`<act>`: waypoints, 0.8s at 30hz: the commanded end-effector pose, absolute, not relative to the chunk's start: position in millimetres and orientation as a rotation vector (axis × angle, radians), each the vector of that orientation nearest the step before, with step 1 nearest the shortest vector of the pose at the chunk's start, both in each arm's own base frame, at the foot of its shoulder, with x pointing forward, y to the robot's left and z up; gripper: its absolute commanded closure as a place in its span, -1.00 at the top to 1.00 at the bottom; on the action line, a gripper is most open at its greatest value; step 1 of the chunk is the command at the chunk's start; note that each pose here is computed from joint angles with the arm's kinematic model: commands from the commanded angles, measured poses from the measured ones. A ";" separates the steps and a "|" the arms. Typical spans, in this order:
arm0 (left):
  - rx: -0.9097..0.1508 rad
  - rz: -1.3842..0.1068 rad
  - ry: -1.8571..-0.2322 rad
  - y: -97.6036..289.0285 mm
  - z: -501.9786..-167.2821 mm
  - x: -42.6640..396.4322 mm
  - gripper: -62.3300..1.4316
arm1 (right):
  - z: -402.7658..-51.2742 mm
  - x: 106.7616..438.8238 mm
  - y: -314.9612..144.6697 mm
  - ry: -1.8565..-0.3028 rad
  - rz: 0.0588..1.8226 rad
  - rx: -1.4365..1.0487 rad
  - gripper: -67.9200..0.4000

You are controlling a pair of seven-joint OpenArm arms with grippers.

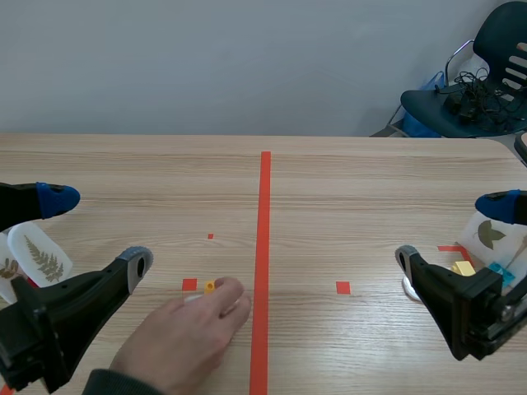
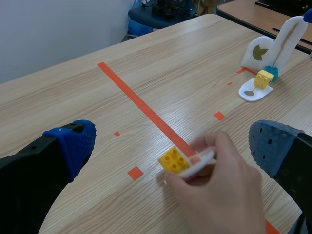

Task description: Do the leaf sorting experiment

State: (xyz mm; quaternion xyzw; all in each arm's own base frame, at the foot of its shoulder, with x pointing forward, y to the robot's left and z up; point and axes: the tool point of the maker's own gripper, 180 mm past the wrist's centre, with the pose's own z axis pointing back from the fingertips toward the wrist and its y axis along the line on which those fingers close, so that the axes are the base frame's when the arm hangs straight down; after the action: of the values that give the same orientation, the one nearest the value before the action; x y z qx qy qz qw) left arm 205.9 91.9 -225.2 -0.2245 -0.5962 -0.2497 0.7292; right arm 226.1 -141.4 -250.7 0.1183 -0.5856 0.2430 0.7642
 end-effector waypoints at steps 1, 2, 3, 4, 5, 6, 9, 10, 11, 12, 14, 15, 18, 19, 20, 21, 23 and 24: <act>-0.503 -0.550 -1.337 91.1 -218.7 208.0 1.00 | -239.2 231.4 -140.6 -1.315 0.531 0.256 1.00; -0.503 -0.550 -1.337 91.1 -218.7 208.0 1.00 | -239.2 231.4 -140.6 -1.315 0.531 0.256 1.00; -0.503 -0.550 -1.337 91.1 -218.7 208.0 1.00 | -239.2 231.4 -140.6 -1.315 0.531 0.256 1.00; -0.503 -0.550 -1.337 91.1 -218.7 208.0 1.00 | -239.2 231.4 -140.6 -1.315 0.531 0.256 1.00; -0.503 -0.550 -1.337 91.1 -218.7 208.0 1.00 | -239.2 231.4 -140.6 -1.315 0.531 0.256 1.00; -0.503 -0.550 -1.337 91.1 -218.7 208.0 1.00 | -239.2 231.4 -140.6 -1.315 0.531 0.256 1.00; -0.498 -0.553 -1.324 91.3 -221.1 207.6 1.00 | -239.2 231.4 -140.6 -1.315 0.531 0.256 1.00; -0.497 -0.554 -1.320 91.4 -221.9 207.5 1.00 | -239.2 231.4 -140.6 -1.315 0.531 0.256 1.00; -0.494 -0.555 -1.312 91.6 -223.4 207.3 1.00 | -239.2 231.4 -140.6 -1.315 0.531 0.256 1.00; -0.490 -0.558 -1.301 91.8 -225.5 207.0 1.00 | -239.2 231.4 -140.6 -1.315 0.531 0.256 1.00; -0.487 -0.560 -1.291 91.8 -227.3 206.5 1.00 | -239.2 231.4 -140.6 -1.315 0.531 0.256 1.00; -0.485 -0.561 -1.285 92.0 -228.5 206.2 1.00 | -239.2 231.4 -140.6 -1.315 0.531 0.256 1.00; -0.481 -0.576 -1.268 89.7 -232.6 205.3 1.00 | -239.2 231.4 -140.6 -1.315 0.531 0.256 1.00; -0.473 -0.594 -1.256 88.1 -236.8 204.9 1.00 | -239.1 231.5 -140.6 -1.316 0.531 0.256 1.00; -0.464 -0.615 -1.241 86.2 -242.5 204.9 1.00 | -238.8 231.8 -140.6 -1.317 0.531 0.255 1.00; -0.460 -0.629 -1.225 84.3 -248.9 205.0 1.00 | -239.2 231.9 -140.7 -1.315 0.532 0.254 1.00; -0.468 -0.647 -1.194 79.8 -263.8 204.3 1.00 | -239.1 231.9 -140.7 -1.315 0.532 0.254 1.00; -0.478 -0.647 -1.177 77.7 -271.9 204.4 1.00 | -239.2 231.9 -140.7 -1.315 0.532 0.254 1.00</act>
State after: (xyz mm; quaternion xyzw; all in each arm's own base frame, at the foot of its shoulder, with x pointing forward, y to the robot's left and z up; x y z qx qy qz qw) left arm 202.0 78.0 -270.3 -0.2138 -0.5374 -0.3007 0.7584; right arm 226.0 -141.4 -250.8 0.1181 -0.5854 0.2432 0.7644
